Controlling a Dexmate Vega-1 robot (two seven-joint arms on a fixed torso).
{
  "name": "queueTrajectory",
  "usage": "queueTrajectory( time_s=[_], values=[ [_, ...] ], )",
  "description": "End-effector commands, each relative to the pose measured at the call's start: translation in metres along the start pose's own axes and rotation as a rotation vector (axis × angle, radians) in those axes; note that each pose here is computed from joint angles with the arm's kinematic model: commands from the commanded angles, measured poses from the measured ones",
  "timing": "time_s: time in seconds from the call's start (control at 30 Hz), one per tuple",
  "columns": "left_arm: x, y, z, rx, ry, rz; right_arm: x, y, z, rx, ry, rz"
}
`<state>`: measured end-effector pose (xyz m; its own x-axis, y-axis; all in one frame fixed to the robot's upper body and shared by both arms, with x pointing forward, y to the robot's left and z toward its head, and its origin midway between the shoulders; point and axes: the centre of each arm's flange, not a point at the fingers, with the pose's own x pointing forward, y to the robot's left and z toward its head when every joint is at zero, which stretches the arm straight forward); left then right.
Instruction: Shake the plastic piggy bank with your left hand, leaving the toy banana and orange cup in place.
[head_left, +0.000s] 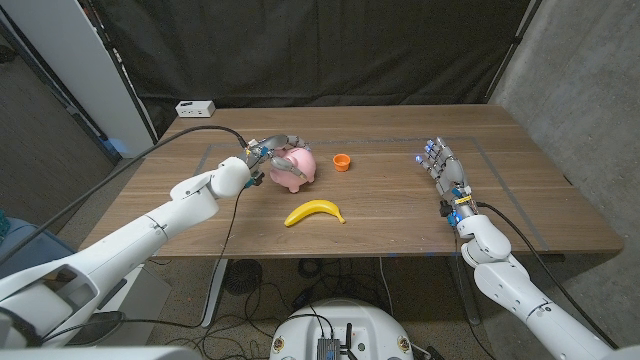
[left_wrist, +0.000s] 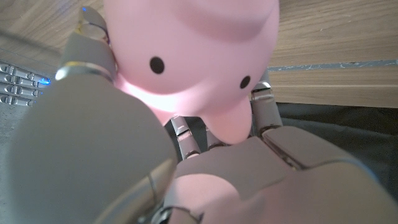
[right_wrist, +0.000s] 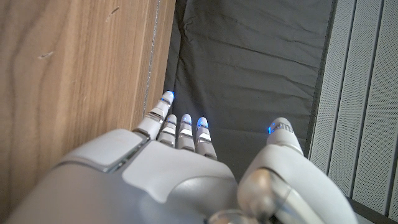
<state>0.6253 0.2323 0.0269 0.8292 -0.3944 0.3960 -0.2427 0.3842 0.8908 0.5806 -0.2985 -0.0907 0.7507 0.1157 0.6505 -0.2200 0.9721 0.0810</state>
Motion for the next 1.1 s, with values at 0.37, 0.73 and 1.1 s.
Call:
queueTrajectory(
  time_s=[0.37,0.73,1.1],
  values=[
    [0.003,-0.006,-0.006,0.009,0.023,-0.059,-0.003,0.0,0.0,-0.006,0.01,0.0],
    [0.003,-0.001,-0.006,0.041,0.003,-0.09,-0.003,-0.001,-0.001,-0.003,0.01,-0.004],
    [0.003,0.006,-0.003,0.099,-0.013,-0.124,-0.003,-0.002,-0.003,0.004,0.015,-0.013]
  ],
)
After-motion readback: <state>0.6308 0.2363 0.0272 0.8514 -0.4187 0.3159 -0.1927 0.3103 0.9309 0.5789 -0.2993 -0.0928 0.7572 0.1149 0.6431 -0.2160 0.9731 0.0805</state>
